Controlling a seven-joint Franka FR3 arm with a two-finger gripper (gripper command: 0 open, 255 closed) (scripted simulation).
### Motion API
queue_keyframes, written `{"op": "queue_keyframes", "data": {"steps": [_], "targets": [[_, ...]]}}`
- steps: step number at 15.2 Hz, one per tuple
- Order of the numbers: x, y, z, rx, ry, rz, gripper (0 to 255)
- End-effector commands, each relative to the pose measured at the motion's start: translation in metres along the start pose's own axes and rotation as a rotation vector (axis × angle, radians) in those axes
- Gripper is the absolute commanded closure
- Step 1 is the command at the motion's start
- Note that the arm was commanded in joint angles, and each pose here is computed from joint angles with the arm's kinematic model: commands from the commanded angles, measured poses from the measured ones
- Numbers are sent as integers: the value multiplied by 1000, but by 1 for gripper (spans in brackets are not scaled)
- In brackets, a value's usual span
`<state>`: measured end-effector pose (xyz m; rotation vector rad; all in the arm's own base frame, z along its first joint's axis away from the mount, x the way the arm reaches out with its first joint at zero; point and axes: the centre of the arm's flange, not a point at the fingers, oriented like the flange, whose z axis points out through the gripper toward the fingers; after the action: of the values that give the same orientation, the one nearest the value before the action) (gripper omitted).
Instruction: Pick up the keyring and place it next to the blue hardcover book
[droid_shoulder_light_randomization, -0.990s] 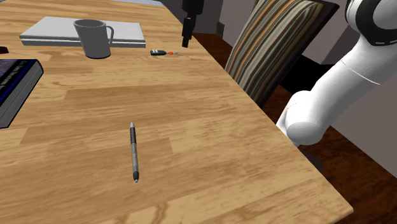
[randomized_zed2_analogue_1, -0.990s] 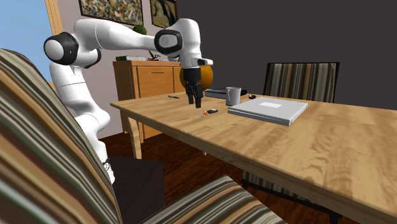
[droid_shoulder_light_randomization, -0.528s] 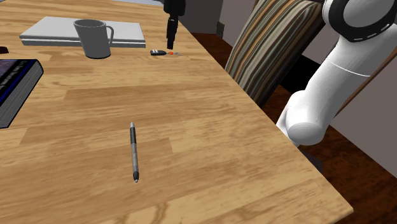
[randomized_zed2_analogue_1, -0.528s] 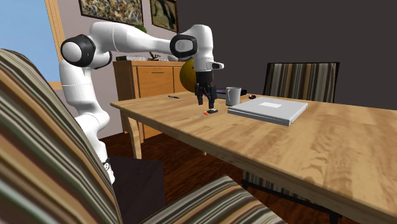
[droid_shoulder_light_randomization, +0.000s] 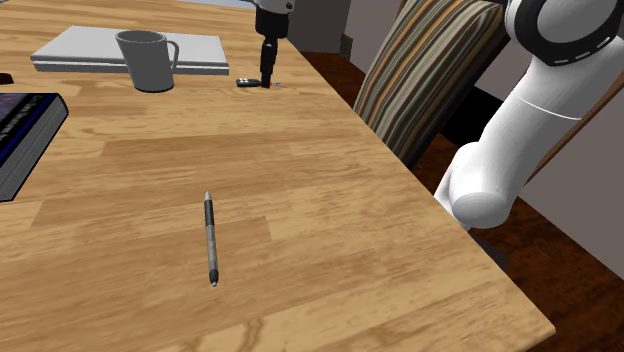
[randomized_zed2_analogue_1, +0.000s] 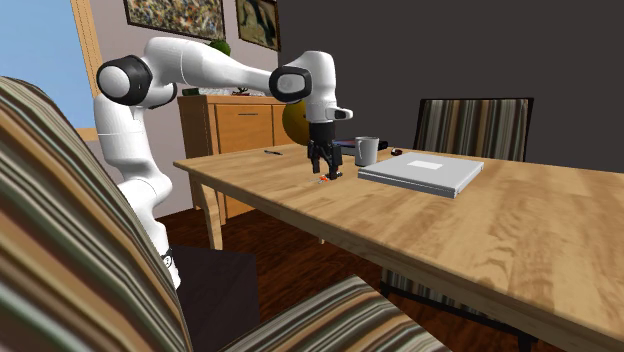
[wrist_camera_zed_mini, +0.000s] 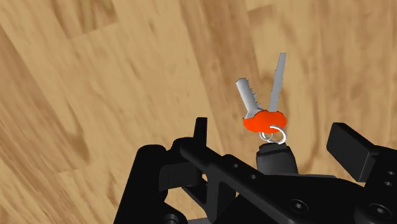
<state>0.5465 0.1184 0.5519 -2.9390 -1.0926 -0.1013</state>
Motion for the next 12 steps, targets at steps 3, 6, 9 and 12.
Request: {"op": "queue_keyframes", "data": {"steps": [3,6,9,12], "targets": [[0,0,0,0,0,0,0],[0,0,0,0,0,0,255],[0,0,1,0,0,0,255],[0,0,0,0,0,0,255]]}}
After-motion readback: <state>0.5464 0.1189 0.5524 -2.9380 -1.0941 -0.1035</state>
